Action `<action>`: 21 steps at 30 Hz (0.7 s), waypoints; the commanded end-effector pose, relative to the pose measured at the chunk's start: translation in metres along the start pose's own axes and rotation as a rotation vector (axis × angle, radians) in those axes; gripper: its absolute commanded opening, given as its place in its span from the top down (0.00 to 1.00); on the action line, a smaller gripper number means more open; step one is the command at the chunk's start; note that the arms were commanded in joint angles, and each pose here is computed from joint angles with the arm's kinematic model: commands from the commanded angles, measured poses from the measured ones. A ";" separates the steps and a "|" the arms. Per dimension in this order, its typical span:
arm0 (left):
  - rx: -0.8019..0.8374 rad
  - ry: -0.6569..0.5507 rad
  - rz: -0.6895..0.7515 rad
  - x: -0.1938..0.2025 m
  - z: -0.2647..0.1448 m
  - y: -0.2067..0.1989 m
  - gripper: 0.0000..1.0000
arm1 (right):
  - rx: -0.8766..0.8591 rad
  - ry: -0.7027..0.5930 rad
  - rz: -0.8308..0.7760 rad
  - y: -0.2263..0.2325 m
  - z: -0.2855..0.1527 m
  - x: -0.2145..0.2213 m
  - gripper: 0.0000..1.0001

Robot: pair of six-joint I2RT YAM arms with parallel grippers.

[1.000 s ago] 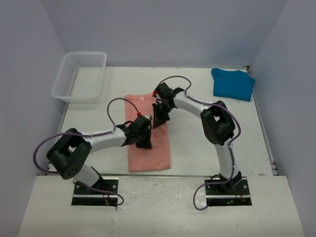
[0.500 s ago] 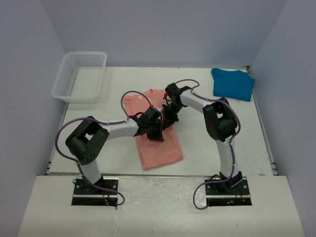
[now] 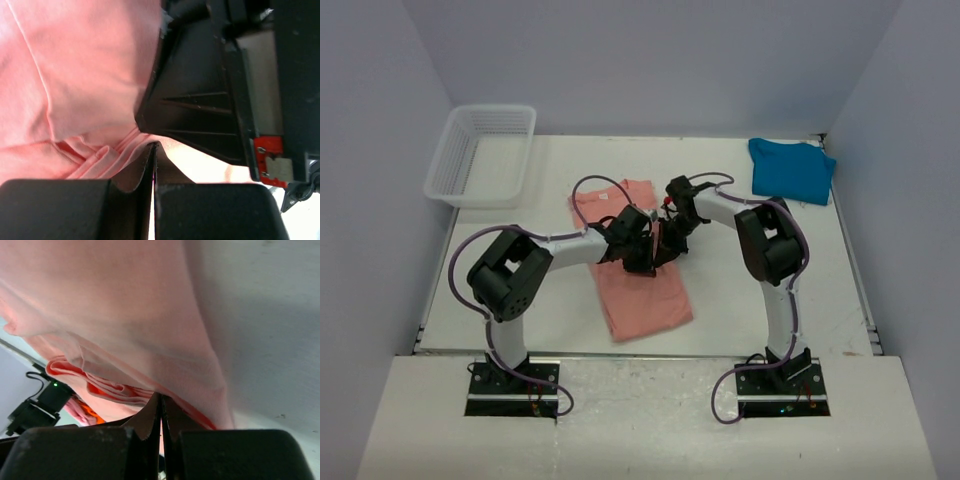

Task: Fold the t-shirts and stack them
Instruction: Fold the folded rectangular tshirt in 1/3 of the way

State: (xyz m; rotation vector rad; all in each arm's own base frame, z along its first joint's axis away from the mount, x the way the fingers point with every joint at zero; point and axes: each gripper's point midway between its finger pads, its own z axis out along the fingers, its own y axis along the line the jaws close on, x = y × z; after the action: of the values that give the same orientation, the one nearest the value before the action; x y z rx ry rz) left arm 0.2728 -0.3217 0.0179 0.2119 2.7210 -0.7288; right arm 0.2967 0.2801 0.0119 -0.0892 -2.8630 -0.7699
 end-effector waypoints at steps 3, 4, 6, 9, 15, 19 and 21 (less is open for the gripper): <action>-0.033 -0.021 0.004 -0.019 0.012 0.021 1.00 | -0.046 -0.047 0.085 0.001 -0.016 0.002 1.00; -0.036 -0.019 0.001 -0.019 0.014 0.024 1.00 | -0.038 -0.053 0.098 -0.004 -0.015 0.005 1.00; -0.044 -0.022 -0.008 -0.023 0.016 0.030 1.00 | -0.032 -0.081 0.120 -0.007 -0.018 0.008 1.00; -0.054 -0.022 -0.017 -0.029 0.020 0.038 1.00 | -0.053 -0.093 0.137 -0.004 -0.022 0.012 1.00; -0.039 -0.010 -0.022 -0.042 0.028 0.044 1.00 | -0.051 -0.078 0.168 -0.012 -0.014 0.021 1.00; -0.027 -0.008 -0.018 -0.049 0.032 0.043 1.00 | -0.057 -0.058 0.188 -0.019 -0.006 0.026 1.00; -0.025 0.005 -0.008 -0.049 0.037 0.044 1.00 | -0.053 -0.053 0.192 -0.022 -0.003 0.028 1.00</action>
State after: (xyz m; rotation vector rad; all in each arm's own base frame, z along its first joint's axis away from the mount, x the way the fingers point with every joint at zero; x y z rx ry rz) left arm 0.3049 -0.3271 0.0148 0.1951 2.7688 -0.8914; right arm 0.2889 0.2619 0.0120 -0.3822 -2.8774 -0.8617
